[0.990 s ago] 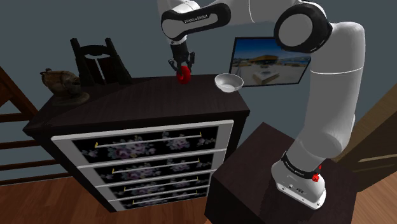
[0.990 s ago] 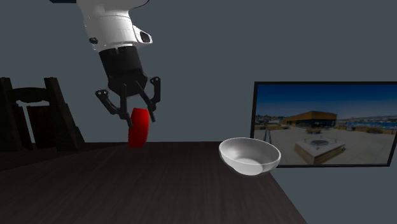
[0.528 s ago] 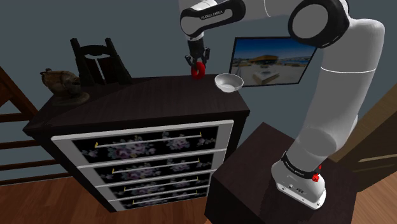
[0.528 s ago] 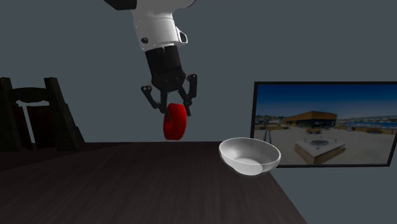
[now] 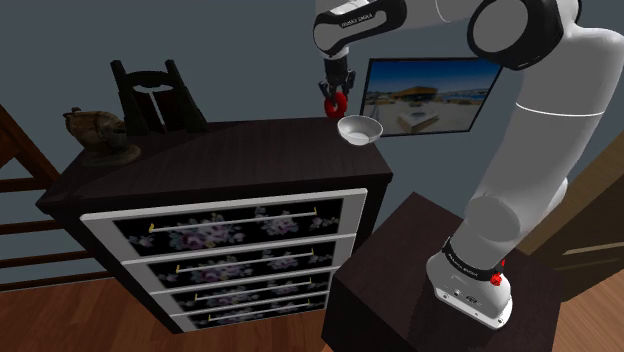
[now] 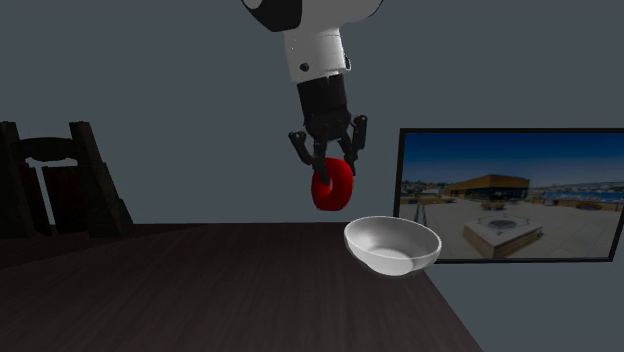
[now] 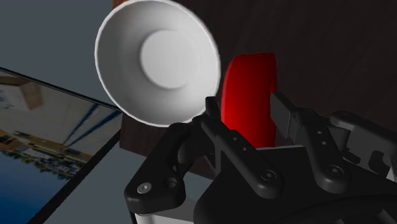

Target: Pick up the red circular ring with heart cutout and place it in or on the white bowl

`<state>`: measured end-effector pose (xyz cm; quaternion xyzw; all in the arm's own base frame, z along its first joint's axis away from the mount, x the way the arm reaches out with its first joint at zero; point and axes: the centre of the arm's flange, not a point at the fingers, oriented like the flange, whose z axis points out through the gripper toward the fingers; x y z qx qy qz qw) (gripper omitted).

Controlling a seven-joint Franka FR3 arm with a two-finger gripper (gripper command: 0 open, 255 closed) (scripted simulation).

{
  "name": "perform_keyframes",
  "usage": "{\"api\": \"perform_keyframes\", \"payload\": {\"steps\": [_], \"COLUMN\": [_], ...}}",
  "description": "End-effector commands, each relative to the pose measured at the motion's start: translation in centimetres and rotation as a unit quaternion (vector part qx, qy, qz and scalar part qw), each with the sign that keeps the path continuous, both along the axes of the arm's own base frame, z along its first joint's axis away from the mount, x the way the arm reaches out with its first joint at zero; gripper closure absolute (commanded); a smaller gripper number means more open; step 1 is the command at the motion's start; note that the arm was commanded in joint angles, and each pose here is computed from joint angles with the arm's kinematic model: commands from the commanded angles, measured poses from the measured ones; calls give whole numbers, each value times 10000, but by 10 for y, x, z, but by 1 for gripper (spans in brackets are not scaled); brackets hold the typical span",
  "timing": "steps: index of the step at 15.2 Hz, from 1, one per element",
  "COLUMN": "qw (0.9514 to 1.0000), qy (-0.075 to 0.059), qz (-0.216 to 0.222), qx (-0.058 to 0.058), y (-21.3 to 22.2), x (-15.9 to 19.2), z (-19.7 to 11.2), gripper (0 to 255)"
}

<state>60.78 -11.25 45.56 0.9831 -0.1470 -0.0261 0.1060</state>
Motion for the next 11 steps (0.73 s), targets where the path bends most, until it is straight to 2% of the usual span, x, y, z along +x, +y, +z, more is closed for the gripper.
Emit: {"api": "perform_keyframes", "payload": {"steps": [1,8,11], "qw": [10000,10000,10000], "qy": [-3,-3,-3], "qz": [8,8,8], "qx": [0,0,0], "y": [-25,-113,-122], "x": [-7,-32,-35], "z": [1,5,-5], "gripper": [255,255,255]}}
